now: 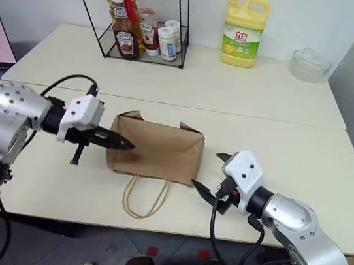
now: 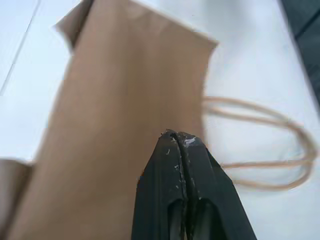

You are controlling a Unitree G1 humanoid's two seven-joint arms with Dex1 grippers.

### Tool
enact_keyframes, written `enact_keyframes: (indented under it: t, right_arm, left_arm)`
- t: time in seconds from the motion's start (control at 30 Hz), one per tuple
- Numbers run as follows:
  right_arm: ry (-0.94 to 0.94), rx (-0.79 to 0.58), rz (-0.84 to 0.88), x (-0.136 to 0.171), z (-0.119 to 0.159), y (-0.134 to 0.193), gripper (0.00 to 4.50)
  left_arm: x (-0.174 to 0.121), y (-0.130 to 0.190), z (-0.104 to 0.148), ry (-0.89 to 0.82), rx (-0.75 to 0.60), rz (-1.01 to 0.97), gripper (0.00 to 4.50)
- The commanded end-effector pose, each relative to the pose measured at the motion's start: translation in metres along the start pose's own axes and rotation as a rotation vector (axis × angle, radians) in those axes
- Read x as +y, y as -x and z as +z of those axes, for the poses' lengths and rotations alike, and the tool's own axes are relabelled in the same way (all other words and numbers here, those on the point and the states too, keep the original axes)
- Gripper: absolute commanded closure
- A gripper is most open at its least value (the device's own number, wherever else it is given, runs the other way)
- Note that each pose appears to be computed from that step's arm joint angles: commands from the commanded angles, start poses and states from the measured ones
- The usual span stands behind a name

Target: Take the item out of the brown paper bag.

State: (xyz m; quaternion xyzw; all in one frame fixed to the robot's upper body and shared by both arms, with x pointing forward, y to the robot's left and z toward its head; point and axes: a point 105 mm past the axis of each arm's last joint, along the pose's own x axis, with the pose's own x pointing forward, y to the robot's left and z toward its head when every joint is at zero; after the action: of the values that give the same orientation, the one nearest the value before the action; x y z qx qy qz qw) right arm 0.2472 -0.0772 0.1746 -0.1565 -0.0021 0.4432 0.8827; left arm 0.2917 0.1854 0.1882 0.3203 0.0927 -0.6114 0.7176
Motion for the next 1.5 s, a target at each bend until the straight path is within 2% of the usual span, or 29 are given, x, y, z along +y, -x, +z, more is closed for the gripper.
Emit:
enact_keyframes:
  t: [0.03,0.23,0.33,0.5,1.0,1.4,1.5]
  right_arm:
    - [0.017,-0.046,0.117,0.017,0.002,0.003,0.0]
    - [0.025,-0.02,0.212,0.028,-0.009,0.006,0.0]
    - [0.02,-0.014,0.228,0.029,-0.011,0.006,0.0]
    - [0.018,0.032,0.282,0.036,-0.019,0.009,0.0]
    - [0.017,0.078,0.33,0.043,-0.024,0.011,0.0]
    - [0.027,0.078,0.335,0.042,-0.021,0.008,0.0]
    - [0.031,0.078,0.336,0.042,-0.021,0.007,0.0]
  left_arm:
    - [-0.016,0.008,-0.001,-0.072,0.032,0.051,4.47]
    - [-0.02,0.008,-0.021,-0.246,0.077,0.123,4.47]
    - [-0.02,0.008,-0.023,-0.306,0.07,0.104,3.87]
    - [-0.028,0.0,-0.028,-0.422,0.076,-0.007,2.36]
    - [-0.036,-0.043,-0.034,-0.648,0.048,-0.233,2.36]
    - [-0.036,-0.067,-0.035,-0.666,0.015,-0.234,2.36]
    - [-0.036,-0.068,-0.031,-0.641,-0.008,-0.226,2.93]
